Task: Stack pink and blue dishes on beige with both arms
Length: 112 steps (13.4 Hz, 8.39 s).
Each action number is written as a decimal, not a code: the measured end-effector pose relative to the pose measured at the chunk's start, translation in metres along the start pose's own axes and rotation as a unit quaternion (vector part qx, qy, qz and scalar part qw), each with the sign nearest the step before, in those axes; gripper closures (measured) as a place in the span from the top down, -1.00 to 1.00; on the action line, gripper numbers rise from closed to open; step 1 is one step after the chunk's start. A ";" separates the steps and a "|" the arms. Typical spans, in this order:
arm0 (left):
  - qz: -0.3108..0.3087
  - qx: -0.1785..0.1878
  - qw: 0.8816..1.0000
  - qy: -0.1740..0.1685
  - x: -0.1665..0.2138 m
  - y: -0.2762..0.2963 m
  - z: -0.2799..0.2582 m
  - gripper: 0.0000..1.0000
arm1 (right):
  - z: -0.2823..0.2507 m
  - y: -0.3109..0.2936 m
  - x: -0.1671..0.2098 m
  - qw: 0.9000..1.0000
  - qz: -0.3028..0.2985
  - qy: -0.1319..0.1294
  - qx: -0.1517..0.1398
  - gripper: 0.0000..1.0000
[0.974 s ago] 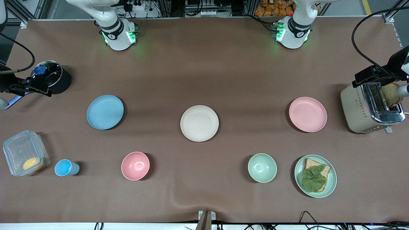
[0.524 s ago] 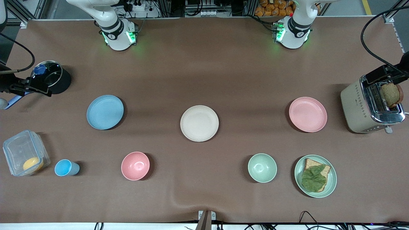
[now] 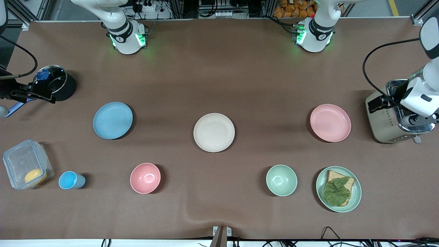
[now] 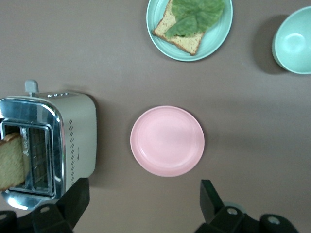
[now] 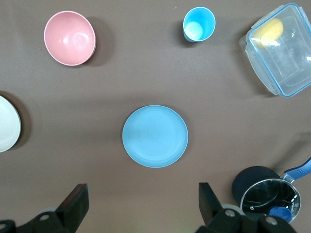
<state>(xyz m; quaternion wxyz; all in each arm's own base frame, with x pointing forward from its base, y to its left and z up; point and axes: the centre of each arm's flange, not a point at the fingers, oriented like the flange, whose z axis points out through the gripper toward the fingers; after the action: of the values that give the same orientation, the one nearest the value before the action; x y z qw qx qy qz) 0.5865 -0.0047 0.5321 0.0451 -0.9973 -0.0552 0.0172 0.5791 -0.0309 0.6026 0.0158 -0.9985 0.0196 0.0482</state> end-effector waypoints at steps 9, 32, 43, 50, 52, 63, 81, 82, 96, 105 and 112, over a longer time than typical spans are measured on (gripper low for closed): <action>-0.021 -0.005 1.000 -0.011 0.019 -0.037 0.056 1.00 | 0.010 0.027 0.002 1.000 0.022 -0.016 0.002 1.00; -0.042 -0.052 0.993 -0.093 0.027 -0.062 0.242 1.00 | 0.394 0.156 -0.021 0.989 -0.018 -0.094 0.113 1.00; -0.045 -0.057 0.994 -0.082 -0.021 -0.072 0.333 1.00 | 0.441 0.118 -0.015 0.982 -0.056 -0.108 0.146 0.81; -0.044 -0.062 0.992 -0.097 -0.029 -0.096 0.352 1.00 | 0.439 0.116 -0.013 0.977 -0.078 -0.118 0.157 -0.68; -0.048 -0.065 0.991 -0.103 -0.032 -0.107 0.361 1.00 | 0.437 0.115 -0.009 0.975 -0.082 -0.124 0.163 -0.93; -0.043 -0.067 0.991 -0.106 -0.032 -0.100 0.365 -0.46 | 0.415 0.115 0.010 0.967 -0.093 -0.147 0.184 -0.93; -0.020 -0.139 0.989 -0.039 0.019 0.072 0.240 -0.89 | 0.375 0.118 0.032 0.965 -0.096 -0.148 0.192 -0.93; -0.031 -0.143 0.988 -0.043 0.015 0.099 0.233 -0.89 | 0.374 0.118 0.033 0.966 -0.096 -0.147 0.192 -0.93; -0.144 -0.167 0.970 -0.105 -0.057 0.370 0.221 -0.89 | 0.346 0.103 0.049 0.967 -0.082 -0.154 0.188 -0.93; -0.141 -0.187 0.967 -0.101 -0.089 0.424 0.255 -0.89 | 0.337 0.077 0.052 0.964 -0.066 -0.182 0.184 -0.93; -0.141 -0.192 0.966 -0.100 -0.094 0.433 0.274 -0.89 | 0.327 0.039 0.058 0.963 -0.055 -0.202 0.170 -0.93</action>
<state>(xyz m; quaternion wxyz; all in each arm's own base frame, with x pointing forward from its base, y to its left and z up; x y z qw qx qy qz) 0.5290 -0.4198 0.2228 -0.1514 -0.9625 -0.2020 0.0998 0.6035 -0.0608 0.2703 0.1914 -0.9502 -0.0308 0.2440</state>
